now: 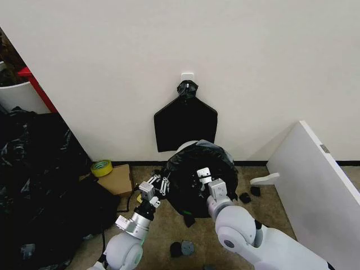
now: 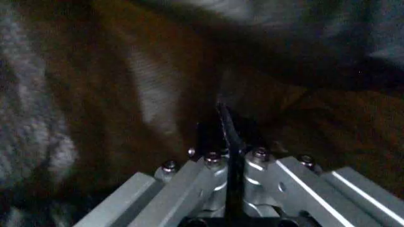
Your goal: Place the garbage bag over the trash bin.
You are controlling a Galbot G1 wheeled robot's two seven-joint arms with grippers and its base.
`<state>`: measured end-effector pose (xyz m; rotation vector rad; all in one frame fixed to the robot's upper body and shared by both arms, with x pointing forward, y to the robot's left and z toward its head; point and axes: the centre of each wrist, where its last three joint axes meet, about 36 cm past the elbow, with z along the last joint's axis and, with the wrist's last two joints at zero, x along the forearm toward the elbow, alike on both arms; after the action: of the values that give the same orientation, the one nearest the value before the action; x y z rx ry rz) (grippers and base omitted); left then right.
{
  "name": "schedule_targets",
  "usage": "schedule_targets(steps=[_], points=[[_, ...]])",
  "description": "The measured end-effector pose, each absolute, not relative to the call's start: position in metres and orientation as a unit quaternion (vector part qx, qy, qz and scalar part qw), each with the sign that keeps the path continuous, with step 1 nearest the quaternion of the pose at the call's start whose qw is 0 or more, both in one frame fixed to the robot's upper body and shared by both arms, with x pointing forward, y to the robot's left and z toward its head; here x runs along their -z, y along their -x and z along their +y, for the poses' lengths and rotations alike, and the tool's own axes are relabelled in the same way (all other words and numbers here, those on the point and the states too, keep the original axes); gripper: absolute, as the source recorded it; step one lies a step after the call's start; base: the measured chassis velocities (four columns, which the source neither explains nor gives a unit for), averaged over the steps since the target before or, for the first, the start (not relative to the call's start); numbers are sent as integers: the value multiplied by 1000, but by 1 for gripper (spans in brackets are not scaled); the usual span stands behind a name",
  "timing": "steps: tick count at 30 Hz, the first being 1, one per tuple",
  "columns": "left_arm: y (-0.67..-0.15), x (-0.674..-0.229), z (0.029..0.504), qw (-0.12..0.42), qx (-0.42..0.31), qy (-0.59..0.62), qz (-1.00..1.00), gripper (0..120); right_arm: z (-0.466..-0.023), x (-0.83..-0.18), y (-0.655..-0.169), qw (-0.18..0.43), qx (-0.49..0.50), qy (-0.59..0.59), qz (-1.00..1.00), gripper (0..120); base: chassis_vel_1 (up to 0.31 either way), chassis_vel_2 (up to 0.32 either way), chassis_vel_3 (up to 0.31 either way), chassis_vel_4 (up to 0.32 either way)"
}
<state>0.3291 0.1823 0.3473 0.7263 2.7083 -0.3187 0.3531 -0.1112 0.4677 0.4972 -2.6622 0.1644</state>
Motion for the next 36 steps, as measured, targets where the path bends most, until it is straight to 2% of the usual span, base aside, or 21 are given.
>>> schedule_targets(steps=[4,12,14,21,25,30,36], points=[[-324,-354,179,166,118,-258,945,5,-101,-456,-362,227,-81,-181,-954,0,0,0,0,0],[-318,-361,179,169,122,-259,943,5,-90,-433,-373,213,-147,-158,-953,0,0,0,0,0],[-314,-362,177,168,127,-259,943,5,-91,-419,-385,190,-199,-133,-952,0,0,0,0,0],[-308,-361,173,162,134,-262,942,5,-100,-401,-406,148,-256,-100,-950,0,0,0,0,0],[-308,-360,173,161,134,-262,942,5,-103,-400,-405,134,-251,-99,-954,0,0,0,0,0],[-312,-358,176,160,128,-261,943,5,-107,-417,-379,113,-207,-127,-963,0,0,0,0,0],[-316,-357,181,161,124,-257,945,5,-110,-434,-348,133,-161,-161,-965,0,0,0,0,0]])
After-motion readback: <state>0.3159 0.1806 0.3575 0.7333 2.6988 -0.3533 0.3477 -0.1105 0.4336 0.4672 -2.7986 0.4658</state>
